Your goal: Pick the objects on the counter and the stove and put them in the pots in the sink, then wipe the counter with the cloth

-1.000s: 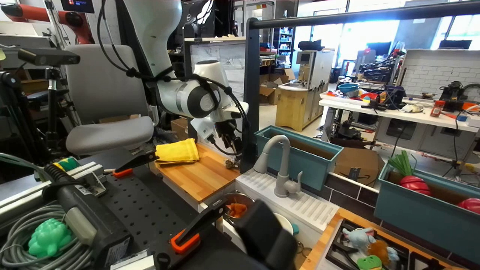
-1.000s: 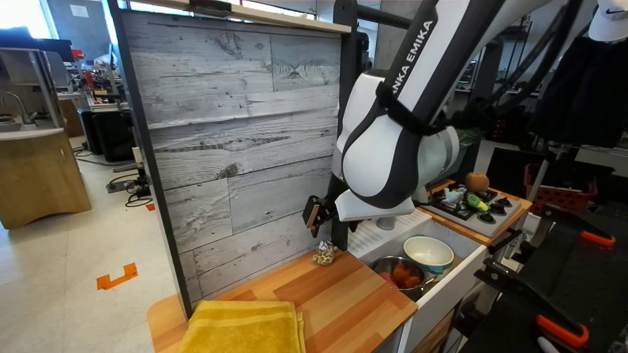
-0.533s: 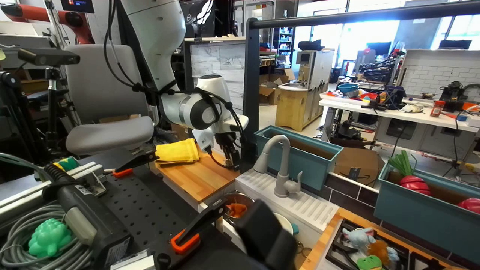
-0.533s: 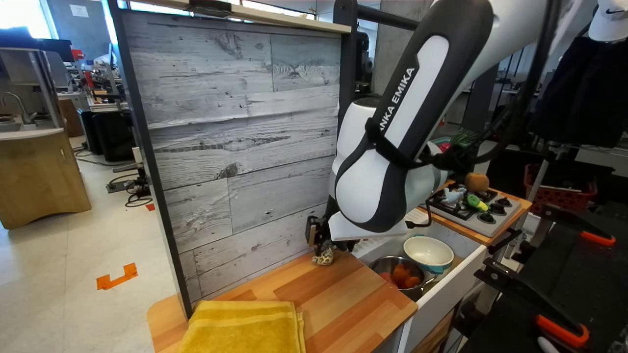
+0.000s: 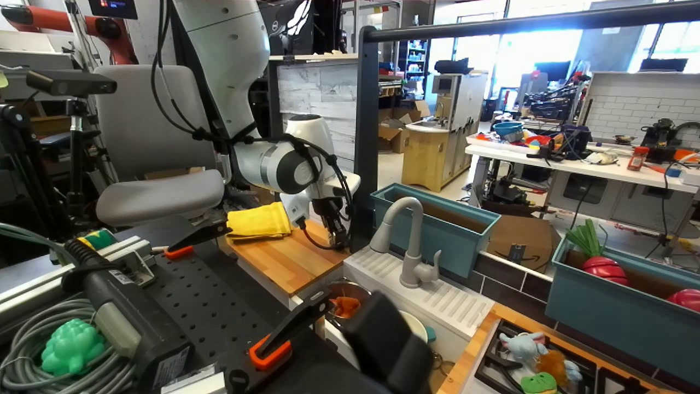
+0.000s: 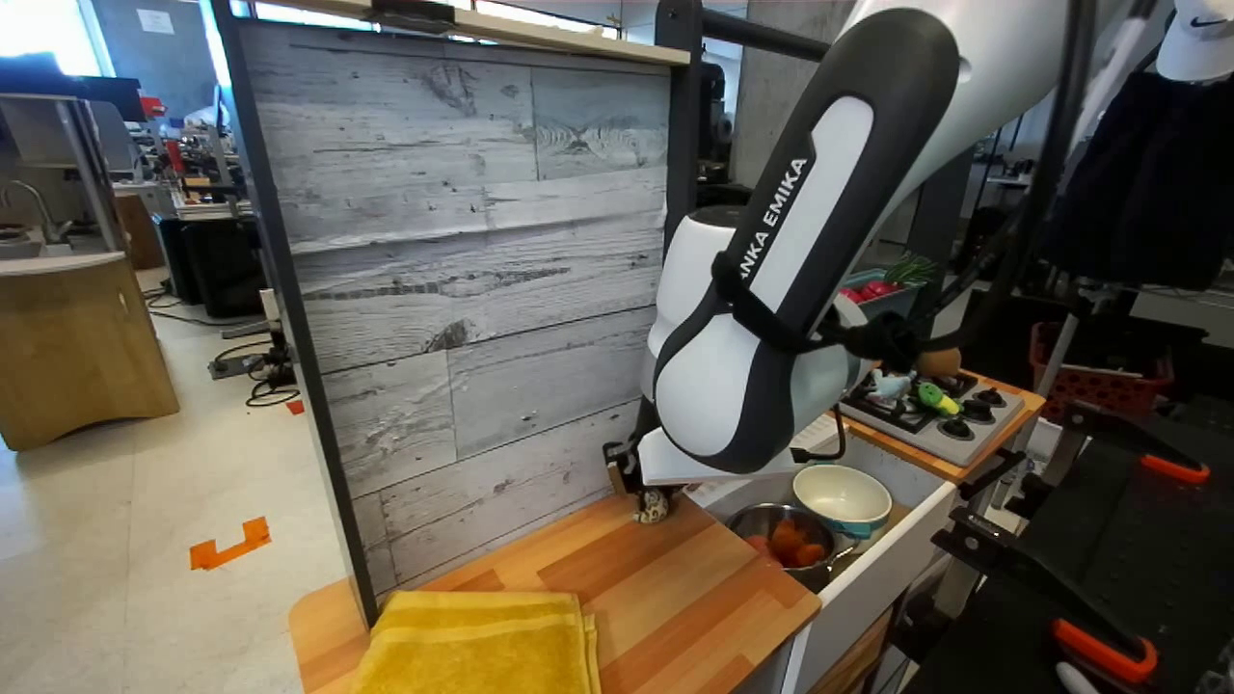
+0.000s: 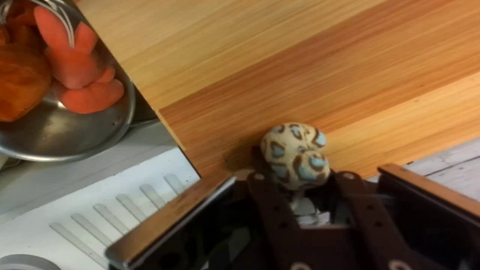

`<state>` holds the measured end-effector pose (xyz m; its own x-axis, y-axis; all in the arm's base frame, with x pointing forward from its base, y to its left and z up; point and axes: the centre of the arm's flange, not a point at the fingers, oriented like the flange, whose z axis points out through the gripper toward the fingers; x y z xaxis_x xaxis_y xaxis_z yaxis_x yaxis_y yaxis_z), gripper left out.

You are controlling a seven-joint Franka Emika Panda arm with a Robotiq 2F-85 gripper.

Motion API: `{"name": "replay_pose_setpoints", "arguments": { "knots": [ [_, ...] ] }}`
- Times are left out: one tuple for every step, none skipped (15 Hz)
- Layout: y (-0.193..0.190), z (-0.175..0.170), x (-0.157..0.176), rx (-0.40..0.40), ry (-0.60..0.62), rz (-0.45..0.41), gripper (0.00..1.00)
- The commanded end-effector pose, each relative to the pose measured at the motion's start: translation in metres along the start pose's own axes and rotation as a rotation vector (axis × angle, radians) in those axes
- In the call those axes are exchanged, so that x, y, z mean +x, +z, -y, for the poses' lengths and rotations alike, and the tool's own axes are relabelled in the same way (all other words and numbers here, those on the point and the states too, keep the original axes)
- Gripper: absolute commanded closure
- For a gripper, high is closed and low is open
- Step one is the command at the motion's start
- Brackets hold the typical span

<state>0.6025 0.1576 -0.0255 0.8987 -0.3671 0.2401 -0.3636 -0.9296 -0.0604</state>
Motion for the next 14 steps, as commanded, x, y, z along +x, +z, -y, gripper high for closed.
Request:
{"name": "replay_pose_setpoints", "arguments": {
  "knots": [
    [-0.028, 0.000, -0.010, -0.028, -0.036, 0.084, 1.00],
    [-0.038, -0.011, -0.019, -0.040, -0.038, 0.128, 0.97],
    [-0.043, -0.020, -0.027, -0.051, -0.043, 0.165, 0.96],
    [-0.049, -0.031, -0.037, -0.076, -0.045, 0.214, 0.99],
    [-0.053, -0.042, -0.046, -0.104, -0.041, 0.241, 0.97],
    [-0.058, -0.053, -0.052, -0.124, -0.032, 0.252, 0.97],
    [-0.063, -0.068, -0.055, -0.137, -0.009, 0.243, 0.97],
    [-0.066, -0.083, -0.054, -0.151, 0.021, 0.213, 0.97],
    [-0.069, -0.099, -0.050, -0.160, 0.057, 0.177, 0.97],
    [-0.072, -0.117, -0.043, -0.176, 0.097, 0.144, 0.97],
    [-0.074, -0.136, -0.036, -0.189, 0.143, 0.136, 0.97],
    [-0.075, -0.153, -0.031, -0.209, 0.172, 0.108, 0.97],
    [-0.074, -0.168, -0.025, -0.224, 0.197, 0.092, 0.97],
    [-0.074, -0.181, -0.021, -0.235, 0.223, 0.075, 0.97]
  ]
}}
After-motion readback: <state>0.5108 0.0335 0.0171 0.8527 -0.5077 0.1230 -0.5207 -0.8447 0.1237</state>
